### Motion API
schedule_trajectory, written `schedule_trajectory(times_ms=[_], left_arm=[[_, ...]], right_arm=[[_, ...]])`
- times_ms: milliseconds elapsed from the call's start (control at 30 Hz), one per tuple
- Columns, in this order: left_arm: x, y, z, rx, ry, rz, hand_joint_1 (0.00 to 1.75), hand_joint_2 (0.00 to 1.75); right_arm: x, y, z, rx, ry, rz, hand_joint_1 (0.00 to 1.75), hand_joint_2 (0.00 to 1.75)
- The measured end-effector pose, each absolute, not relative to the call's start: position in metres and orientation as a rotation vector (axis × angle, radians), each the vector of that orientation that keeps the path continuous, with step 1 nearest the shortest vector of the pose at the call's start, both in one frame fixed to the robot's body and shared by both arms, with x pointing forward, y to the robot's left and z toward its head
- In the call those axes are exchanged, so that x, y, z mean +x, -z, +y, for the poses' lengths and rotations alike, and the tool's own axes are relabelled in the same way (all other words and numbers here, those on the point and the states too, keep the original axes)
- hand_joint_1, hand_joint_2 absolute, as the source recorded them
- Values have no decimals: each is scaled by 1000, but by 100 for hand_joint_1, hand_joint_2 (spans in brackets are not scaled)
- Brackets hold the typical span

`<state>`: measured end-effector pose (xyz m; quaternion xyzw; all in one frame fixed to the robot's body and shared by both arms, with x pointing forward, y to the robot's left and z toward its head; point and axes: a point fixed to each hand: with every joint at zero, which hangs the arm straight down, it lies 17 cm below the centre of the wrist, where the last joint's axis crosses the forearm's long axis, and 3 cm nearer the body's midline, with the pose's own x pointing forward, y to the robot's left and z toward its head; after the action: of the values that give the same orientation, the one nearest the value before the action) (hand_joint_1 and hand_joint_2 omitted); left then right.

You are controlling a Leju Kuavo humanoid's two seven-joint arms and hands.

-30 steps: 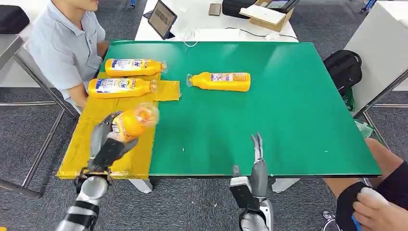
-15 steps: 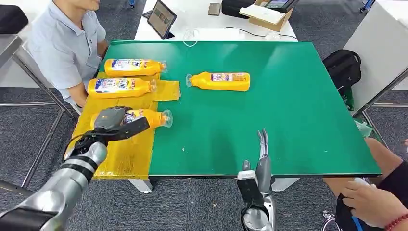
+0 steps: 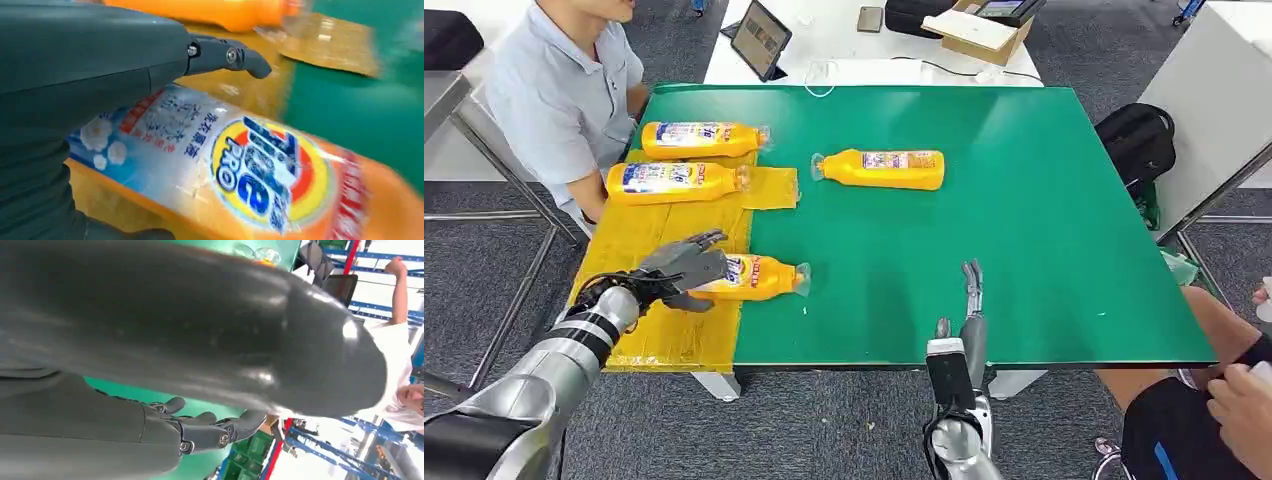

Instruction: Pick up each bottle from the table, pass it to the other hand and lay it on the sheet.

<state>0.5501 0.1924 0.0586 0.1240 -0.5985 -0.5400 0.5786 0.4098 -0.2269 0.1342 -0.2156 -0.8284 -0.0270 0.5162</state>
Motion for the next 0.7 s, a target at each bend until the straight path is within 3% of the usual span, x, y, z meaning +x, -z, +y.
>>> schedule_trajectory(times_ms=[367, 400, 567, 700], left_arm=[[550, -87, 170, 209, 1163, -1556, 0, 175], [553, -104, 167, 219, 1092, -1633, 0, 175], [539, -210, 159, 179, 518, -2047, 0, 175], [509, -276, 173, 30, 125, -2215, 0, 175]], right_arm=[[415, -139, -221, -515, 62, -2001, 0, 0], [414, -140, -222, -534, 53, -2004, 0, 175], [412, -155, -199, -650, -199, -2097, 0, 175], [431, -161, -196, -784, -436, -2108, 0, 175]])
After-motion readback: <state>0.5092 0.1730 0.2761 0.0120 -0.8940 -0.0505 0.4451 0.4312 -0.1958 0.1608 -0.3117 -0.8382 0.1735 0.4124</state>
